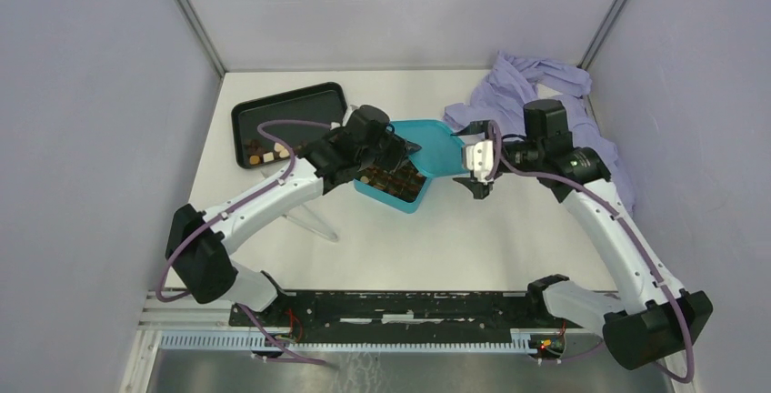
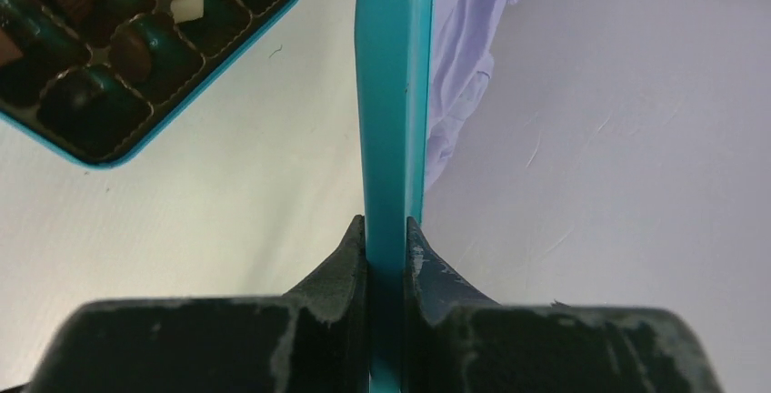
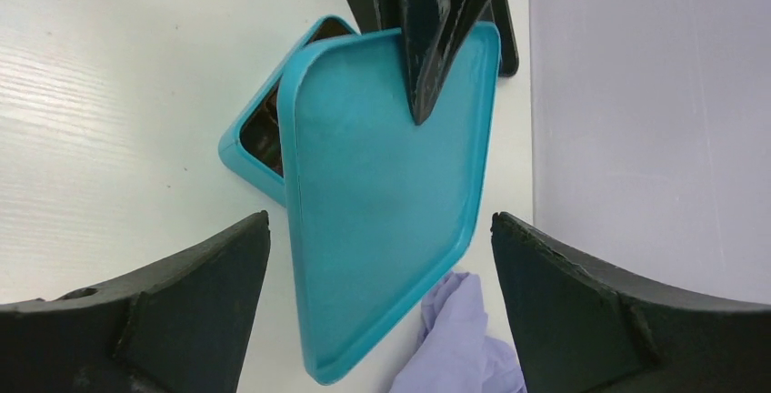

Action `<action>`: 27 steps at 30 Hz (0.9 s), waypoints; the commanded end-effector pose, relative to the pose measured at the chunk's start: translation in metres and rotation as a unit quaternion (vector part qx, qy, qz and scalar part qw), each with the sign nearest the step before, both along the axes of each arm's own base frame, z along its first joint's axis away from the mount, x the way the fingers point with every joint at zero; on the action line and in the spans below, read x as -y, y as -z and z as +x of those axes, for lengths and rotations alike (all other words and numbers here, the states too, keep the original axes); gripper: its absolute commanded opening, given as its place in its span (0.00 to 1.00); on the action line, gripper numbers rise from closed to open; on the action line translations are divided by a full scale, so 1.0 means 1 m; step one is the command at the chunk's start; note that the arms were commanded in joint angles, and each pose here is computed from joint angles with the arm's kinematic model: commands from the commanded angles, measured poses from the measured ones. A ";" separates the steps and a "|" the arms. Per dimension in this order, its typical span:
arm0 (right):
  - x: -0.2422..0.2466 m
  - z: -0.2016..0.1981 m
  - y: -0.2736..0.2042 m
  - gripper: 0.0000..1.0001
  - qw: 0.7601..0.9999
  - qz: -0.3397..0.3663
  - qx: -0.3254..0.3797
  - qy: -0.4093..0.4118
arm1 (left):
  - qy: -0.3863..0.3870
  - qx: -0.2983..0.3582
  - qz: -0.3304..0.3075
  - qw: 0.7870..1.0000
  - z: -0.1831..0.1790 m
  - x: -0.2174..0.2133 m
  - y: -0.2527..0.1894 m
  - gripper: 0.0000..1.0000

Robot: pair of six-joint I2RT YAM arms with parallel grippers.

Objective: Pack the chocolate
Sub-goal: Pick up the box lid from the center of the board.

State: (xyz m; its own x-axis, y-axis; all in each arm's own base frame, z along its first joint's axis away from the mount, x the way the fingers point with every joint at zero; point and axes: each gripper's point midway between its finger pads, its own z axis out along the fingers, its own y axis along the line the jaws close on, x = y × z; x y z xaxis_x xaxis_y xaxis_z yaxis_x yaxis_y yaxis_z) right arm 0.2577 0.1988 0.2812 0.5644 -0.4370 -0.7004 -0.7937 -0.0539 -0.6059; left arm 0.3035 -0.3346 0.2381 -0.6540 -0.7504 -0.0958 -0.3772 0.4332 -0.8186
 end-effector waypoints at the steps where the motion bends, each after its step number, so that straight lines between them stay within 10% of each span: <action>1: 0.008 0.036 -0.006 0.96 0.995 0.003 0.041 0.092 | -0.073 -0.038 -0.106 0.991 0.003 -0.004 -0.043 0.02; 8: 0.005 0.045 0.007 0.88 0.989 -0.031 0.075 0.120 | -0.061 -0.069 -0.171 0.981 0.005 0.017 -0.058 0.02; 23: -0.004 0.054 0.002 0.13 0.979 -0.056 0.136 0.142 | -0.110 -0.063 -0.203 0.971 0.019 0.009 -0.068 0.04; 27: -0.009 0.047 -0.001 0.00 0.983 -0.043 0.121 0.134 | -0.107 -0.058 -0.207 0.971 0.023 0.008 -0.070 0.26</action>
State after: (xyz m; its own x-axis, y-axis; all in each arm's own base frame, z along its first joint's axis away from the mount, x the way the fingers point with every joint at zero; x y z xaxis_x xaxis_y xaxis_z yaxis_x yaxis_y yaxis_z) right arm 0.3103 0.2014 0.2592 0.5595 -0.6757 -0.4801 -0.6290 0.0310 -0.7768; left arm 0.3113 -0.3455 0.2667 -0.4874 -0.8258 0.2836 -0.5965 0.0777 -0.7988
